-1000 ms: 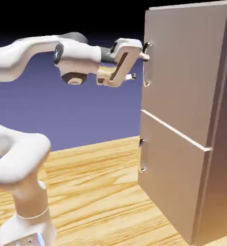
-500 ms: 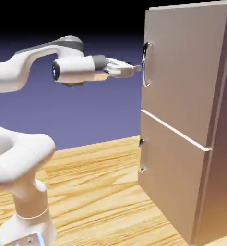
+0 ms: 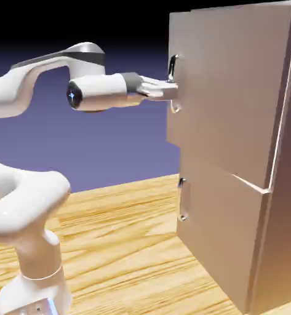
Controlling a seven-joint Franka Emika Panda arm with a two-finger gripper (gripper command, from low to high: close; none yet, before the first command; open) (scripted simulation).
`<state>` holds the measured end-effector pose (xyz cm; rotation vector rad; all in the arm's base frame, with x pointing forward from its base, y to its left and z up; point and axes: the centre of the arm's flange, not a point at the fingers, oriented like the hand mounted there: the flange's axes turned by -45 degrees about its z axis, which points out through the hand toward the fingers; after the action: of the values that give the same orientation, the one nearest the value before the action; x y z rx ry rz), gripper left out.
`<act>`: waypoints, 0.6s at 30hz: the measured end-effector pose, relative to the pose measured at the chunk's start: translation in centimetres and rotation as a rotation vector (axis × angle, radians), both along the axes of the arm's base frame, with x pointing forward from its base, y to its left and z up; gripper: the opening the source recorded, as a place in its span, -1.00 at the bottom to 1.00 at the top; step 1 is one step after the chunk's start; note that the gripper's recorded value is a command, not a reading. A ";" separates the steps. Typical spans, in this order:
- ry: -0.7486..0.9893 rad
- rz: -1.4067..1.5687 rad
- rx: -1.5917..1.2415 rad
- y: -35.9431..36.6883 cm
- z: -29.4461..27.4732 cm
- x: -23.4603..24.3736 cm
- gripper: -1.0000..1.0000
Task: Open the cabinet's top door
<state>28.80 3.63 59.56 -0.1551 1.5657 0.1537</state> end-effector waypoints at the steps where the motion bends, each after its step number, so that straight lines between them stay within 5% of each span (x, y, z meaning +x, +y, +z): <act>1: 0.000 0.024 0.000 -0.5 0.0 -0.7 -1.00; 18: 0.000 0.372 0.001 -9.6 0.0 -9.4 -1.00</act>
<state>19.39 -6.00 59.56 -0.4459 1.5246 0.4457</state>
